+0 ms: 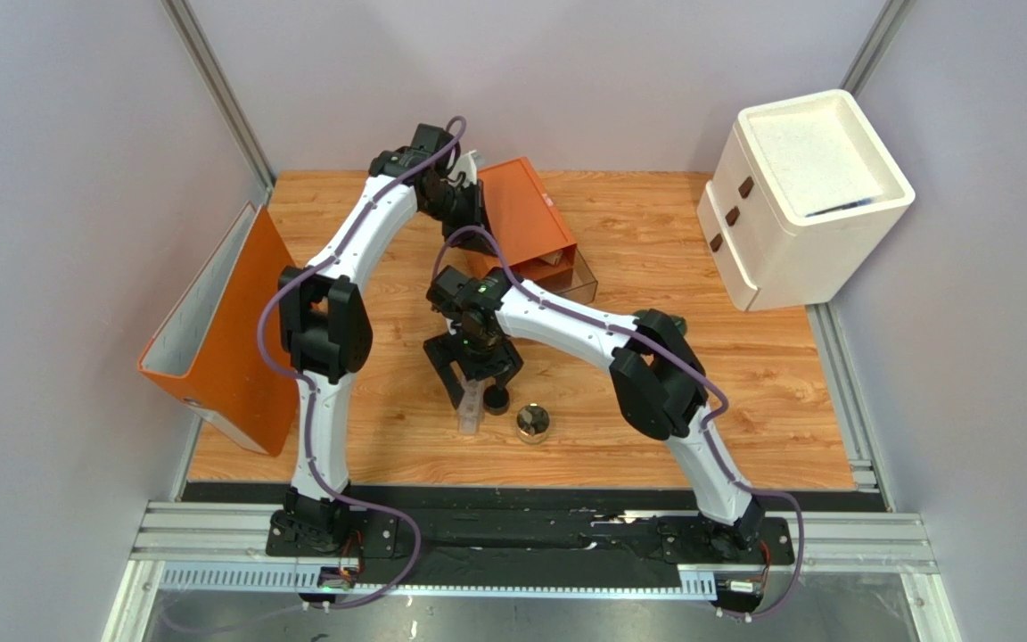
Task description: Organize the makeup
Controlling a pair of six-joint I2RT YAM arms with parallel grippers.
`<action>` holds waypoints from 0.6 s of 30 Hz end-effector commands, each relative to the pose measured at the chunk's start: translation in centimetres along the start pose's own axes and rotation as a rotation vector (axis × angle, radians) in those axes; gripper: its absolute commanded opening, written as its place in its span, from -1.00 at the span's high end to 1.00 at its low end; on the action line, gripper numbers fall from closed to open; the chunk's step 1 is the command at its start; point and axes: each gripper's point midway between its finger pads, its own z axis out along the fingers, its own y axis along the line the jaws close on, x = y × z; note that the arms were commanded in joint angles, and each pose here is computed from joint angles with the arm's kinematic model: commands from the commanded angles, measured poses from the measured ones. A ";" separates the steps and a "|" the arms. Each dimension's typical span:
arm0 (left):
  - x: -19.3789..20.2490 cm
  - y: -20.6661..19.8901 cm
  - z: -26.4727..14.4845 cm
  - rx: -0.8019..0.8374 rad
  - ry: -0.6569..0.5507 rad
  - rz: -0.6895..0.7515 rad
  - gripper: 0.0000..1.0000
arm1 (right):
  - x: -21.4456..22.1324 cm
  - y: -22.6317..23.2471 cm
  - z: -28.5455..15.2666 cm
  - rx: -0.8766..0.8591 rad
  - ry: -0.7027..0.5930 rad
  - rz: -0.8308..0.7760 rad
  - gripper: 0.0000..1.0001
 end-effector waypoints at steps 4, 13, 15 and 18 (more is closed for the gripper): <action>2.3 4.1 1.3 -0.136 0.084 -0.019 1.00 | -3.3 1.1 0.2 -0.020 -0.075 -0.027 -0.74; 2.5 4.1 1.3 -0.131 0.093 -0.015 1.00 | -2.8 -0.3 3.2 0.033 -0.030 -0.029 -0.37; 2.5 4.1 1.3 -0.130 0.091 -0.007 1.00 | -2.9 -0.5 3.5 0.043 -0.034 -0.038 0.00; 2.4 4.0 1.3 -0.130 0.090 -0.007 1.00 | -3.4 -0.8 3.2 0.063 -0.059 -0.045 0.48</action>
